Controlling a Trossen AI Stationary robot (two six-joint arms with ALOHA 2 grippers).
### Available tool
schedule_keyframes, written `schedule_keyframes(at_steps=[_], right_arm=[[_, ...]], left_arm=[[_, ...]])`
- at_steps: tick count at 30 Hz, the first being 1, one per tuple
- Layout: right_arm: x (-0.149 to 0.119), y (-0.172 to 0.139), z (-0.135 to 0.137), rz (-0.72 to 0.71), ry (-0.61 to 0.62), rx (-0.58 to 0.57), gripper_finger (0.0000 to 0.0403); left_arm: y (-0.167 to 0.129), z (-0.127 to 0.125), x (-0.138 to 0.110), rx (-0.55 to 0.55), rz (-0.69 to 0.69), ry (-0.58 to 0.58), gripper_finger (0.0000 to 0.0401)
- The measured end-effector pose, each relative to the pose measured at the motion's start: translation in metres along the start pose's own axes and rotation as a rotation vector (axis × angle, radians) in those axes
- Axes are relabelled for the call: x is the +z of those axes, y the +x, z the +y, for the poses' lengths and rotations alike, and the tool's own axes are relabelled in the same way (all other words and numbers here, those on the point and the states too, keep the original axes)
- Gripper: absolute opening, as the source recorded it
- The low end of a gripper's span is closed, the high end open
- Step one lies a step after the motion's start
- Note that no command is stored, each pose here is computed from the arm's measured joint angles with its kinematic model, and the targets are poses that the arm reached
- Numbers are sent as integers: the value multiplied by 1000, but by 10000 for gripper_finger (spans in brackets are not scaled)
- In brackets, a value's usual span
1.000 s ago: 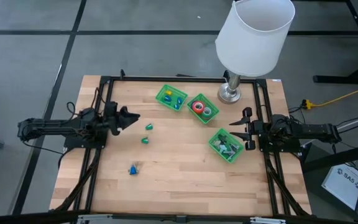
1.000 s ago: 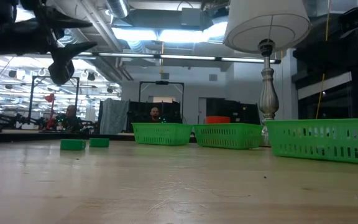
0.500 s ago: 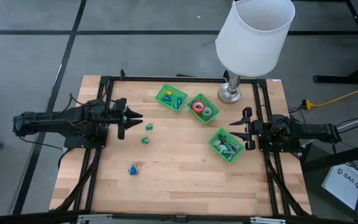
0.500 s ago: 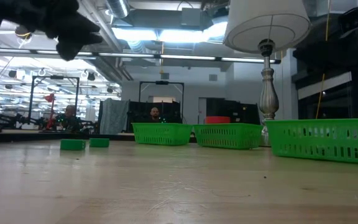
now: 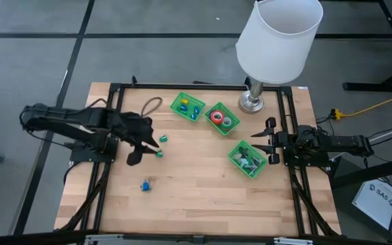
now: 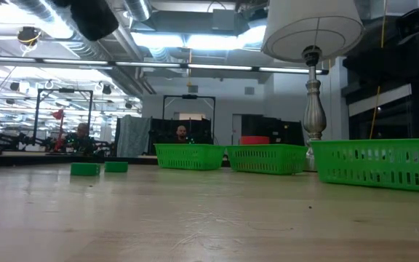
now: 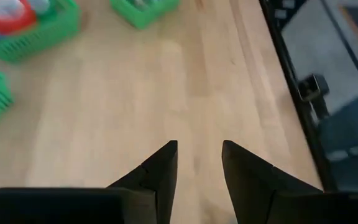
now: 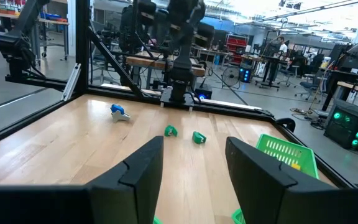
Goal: Pick and place Stapler, Stapler remover, tape
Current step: Put the blue stapler into the top basket
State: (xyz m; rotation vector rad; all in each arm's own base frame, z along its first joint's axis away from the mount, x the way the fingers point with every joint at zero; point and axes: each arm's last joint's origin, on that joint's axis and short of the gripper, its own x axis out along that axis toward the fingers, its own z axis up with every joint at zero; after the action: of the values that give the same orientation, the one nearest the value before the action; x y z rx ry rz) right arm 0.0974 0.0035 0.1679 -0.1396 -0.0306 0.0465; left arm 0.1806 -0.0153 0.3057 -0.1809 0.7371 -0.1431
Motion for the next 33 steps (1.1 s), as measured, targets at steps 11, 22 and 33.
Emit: schedule_keyframes(at_steps=[11, 22, 33], right_arm=[[0, 0, 0, 0, 0, 0, 179], [0, 0, 0, 0, 0, 0, 179], [0, 0, 0, 0, 0, 0, 179]], left_arm=[[23, -66, 31, -290, 269, 236, 160], [80, -113, 9, -242, 441, 757, 198], [120, -124, -23, -291, 695, 909, 181]])
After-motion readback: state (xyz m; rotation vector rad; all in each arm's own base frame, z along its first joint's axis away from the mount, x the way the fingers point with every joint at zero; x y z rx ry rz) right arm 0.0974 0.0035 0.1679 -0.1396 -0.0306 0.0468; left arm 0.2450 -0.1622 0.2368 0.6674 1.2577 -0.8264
